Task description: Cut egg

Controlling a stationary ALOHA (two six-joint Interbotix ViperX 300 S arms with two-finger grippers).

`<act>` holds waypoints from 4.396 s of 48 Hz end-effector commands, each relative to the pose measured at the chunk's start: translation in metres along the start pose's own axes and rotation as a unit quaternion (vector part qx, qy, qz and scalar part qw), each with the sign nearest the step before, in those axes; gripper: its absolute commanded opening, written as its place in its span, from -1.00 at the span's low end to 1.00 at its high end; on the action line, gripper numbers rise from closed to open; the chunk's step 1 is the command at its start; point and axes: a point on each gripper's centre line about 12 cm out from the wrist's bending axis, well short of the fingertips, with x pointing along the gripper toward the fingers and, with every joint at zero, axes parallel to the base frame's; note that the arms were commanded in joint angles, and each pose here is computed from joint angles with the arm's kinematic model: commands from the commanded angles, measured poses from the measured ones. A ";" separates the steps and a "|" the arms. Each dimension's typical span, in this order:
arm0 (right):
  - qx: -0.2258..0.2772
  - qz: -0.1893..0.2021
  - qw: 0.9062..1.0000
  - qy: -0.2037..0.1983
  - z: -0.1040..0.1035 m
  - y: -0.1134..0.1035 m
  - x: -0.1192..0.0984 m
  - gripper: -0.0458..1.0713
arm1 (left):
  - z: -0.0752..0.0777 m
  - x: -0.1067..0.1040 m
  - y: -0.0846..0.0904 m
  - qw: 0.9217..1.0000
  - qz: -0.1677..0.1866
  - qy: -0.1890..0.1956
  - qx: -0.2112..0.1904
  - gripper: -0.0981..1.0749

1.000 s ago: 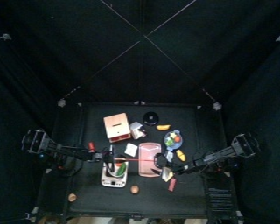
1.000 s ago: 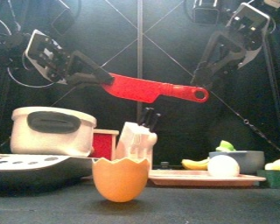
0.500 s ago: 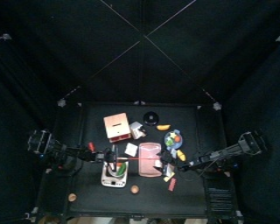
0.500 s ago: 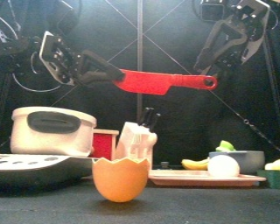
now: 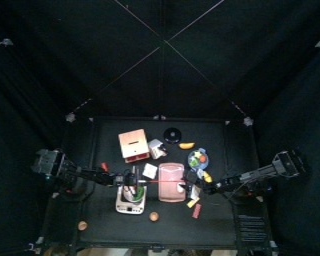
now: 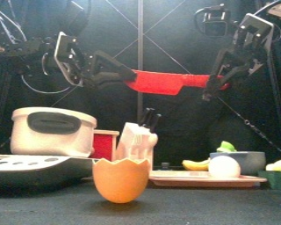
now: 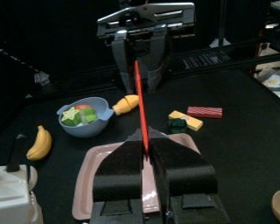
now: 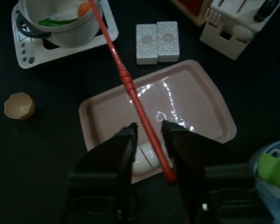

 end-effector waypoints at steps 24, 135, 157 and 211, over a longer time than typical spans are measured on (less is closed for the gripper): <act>0.091 0.013 0.995 -0.026 0.020 -0.015 -0.025 -0.33 | -0.002 0.021 0.000 0.997 -0.002 -0.007 -0.077 -0.18; -0.017 0.020 0.995 0.100 -0.041 -0.014 -0.005 0.42 | -0.049 0.078 -0.015 0.989 -0.058 0.101 -0.095 -0.18; -0.017 0.012 0.993 0.119 -0.054 -0.019 -0.004 -0.25 | -0.059 0.090 -0.018 0.985 -0.060 0.130 -0.093 -0.18; -0.021 -0.021 0.986 0.166 -0.075 -0.027 0.008 -0.33 | -0.058 0.098 -0.023 0.984 -0.065 0.138 -0.091 -0.18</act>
